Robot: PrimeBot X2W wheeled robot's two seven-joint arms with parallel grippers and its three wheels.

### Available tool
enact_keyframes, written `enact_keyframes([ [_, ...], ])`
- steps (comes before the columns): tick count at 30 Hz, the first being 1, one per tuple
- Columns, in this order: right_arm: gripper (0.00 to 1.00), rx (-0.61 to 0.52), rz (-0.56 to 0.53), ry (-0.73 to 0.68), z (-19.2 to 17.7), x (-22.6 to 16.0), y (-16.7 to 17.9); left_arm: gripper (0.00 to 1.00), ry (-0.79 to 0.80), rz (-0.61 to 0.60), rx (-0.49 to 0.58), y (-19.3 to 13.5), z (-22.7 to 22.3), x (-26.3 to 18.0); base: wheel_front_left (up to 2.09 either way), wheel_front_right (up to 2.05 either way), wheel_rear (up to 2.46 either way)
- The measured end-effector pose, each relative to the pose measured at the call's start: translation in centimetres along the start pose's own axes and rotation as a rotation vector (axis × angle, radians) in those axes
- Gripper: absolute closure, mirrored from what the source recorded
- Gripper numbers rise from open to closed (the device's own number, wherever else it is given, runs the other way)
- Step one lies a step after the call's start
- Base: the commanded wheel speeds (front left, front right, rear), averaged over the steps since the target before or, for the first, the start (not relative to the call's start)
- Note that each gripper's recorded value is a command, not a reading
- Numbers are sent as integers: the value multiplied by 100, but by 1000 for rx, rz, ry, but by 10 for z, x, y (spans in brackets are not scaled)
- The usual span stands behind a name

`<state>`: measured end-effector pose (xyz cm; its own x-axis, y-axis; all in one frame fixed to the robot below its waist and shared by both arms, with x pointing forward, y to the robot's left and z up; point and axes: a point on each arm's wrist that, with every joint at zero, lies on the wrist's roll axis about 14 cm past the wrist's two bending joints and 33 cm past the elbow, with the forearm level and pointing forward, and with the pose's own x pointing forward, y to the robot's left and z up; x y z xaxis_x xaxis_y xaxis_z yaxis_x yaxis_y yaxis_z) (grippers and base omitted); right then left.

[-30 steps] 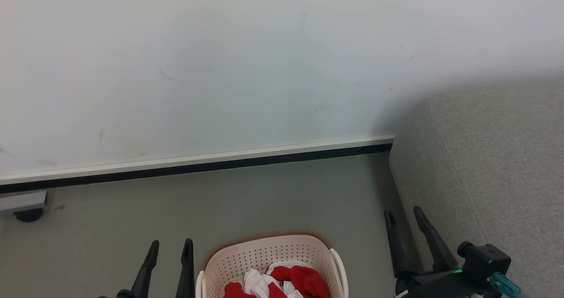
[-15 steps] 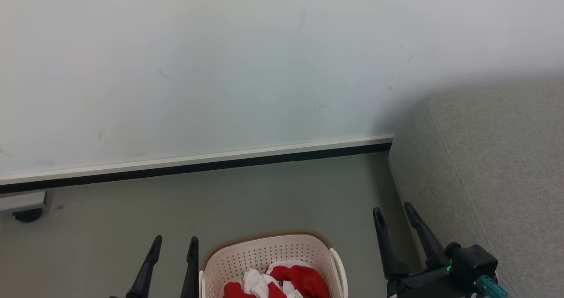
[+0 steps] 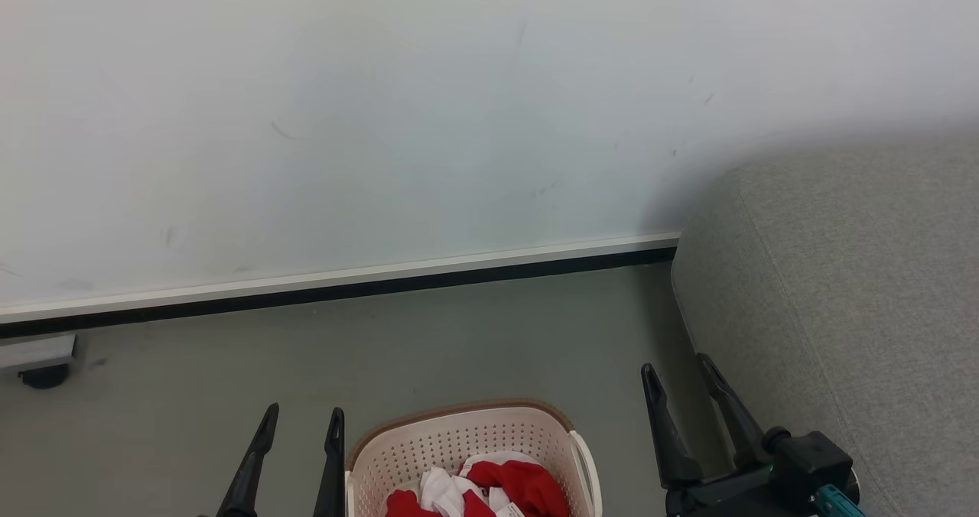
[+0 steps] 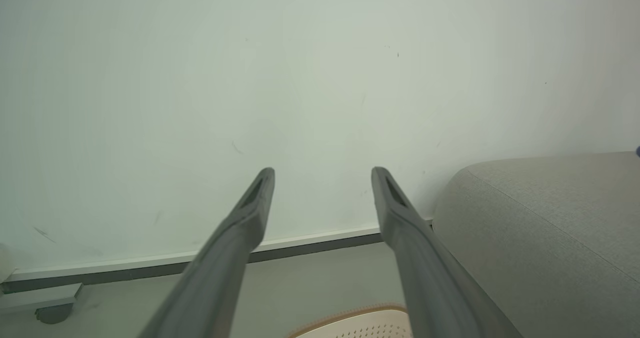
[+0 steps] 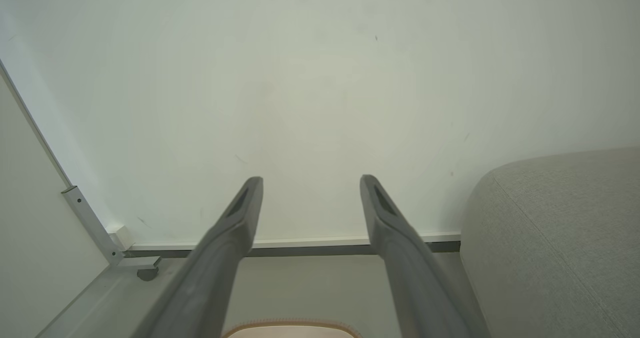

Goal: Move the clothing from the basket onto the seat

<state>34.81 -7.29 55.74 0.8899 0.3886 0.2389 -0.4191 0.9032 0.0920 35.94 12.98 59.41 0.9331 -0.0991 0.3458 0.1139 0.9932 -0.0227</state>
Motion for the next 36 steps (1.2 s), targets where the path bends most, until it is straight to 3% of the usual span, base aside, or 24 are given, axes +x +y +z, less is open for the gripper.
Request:
enact_keyframes([
  [36,0,1,1,34,-12,1,-1,0,54,-11,-6,0,-18,-2,0,0,0],
])
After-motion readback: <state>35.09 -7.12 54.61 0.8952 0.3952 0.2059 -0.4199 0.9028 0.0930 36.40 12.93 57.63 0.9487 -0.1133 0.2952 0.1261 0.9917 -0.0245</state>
